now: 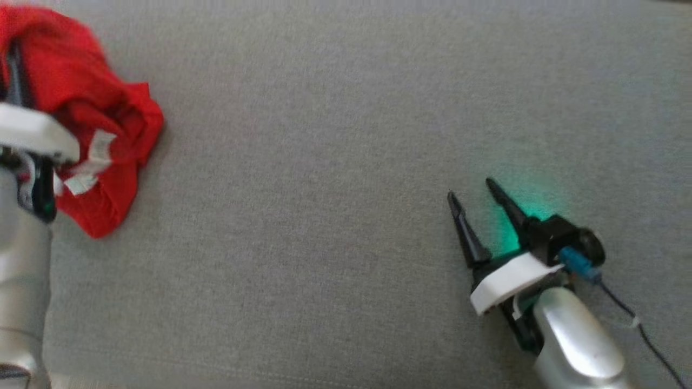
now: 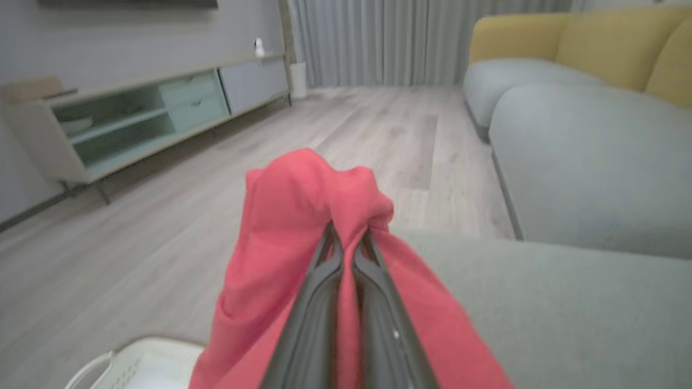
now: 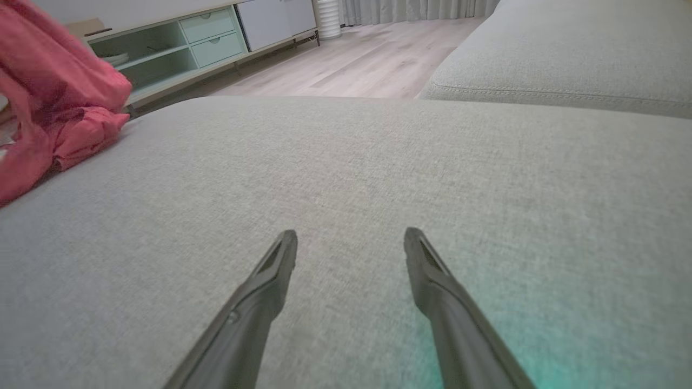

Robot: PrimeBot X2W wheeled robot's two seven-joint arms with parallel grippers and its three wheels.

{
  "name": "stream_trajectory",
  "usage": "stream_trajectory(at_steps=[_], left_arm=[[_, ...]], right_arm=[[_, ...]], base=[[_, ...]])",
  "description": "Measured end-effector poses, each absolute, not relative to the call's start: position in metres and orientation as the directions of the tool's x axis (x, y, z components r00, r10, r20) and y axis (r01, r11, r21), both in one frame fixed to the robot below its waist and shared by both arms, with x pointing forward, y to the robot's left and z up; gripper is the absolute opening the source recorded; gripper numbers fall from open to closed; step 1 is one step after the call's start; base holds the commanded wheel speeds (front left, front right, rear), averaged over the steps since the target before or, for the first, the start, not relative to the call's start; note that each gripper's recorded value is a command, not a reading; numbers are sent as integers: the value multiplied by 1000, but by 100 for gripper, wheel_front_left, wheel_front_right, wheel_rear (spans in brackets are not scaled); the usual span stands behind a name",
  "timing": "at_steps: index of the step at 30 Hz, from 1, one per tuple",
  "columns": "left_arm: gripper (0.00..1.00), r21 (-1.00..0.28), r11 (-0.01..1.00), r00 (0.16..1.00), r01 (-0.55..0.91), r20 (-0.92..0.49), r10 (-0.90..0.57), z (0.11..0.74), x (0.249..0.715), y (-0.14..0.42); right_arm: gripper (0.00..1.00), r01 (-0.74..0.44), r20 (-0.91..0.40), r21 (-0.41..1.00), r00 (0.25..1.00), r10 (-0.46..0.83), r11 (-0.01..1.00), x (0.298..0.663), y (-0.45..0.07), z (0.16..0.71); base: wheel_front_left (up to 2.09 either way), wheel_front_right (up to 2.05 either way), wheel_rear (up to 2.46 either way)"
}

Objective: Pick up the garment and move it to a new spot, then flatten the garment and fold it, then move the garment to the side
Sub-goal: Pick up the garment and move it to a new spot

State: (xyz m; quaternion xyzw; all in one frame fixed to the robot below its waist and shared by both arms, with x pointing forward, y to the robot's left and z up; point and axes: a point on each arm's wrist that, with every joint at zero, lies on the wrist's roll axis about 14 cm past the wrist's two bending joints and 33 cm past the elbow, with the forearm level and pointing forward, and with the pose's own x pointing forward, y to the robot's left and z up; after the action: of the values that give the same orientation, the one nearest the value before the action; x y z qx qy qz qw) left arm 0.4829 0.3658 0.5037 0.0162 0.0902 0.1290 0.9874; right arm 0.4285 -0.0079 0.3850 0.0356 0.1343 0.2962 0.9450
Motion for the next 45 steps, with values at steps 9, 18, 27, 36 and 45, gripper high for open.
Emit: stream_trajectory(at_steps=[9, 18, 27, 36, 45], left_arm=[[0, -75, 996, 987, 53, 156, -41, 616, 532, 240], [0, -242, 839, 860, 487, 301, -412, 648, 515, 45], [100, -323, 765, 819, 557, 63, -570, 531, 464, -24], [100, -221, 897, 916, 384, -30, -400, 490, 450, 48], [100, -181, 980, 990, 89, -90, -106, 458, 382, 150]], right_arm=[[100, -489, -207, 150, 834, 511, 859, 409, -27, 408], [100, -393, -195, 121, 891, 410, 911, 392, -68, 420], [100, -303, -195, 108, 928, 319, 947, 378, -101, 424], [100, -285, -182, 121, 935, 304, 951, 374, -103, 428], [100, -276, -167, 134, 940, 296, 952, 361, -103, 431]], base=[[0, 0, 0], [0, 0, 0], [0, 0, 0], [0, 0, 0], [0, 0, 0]])
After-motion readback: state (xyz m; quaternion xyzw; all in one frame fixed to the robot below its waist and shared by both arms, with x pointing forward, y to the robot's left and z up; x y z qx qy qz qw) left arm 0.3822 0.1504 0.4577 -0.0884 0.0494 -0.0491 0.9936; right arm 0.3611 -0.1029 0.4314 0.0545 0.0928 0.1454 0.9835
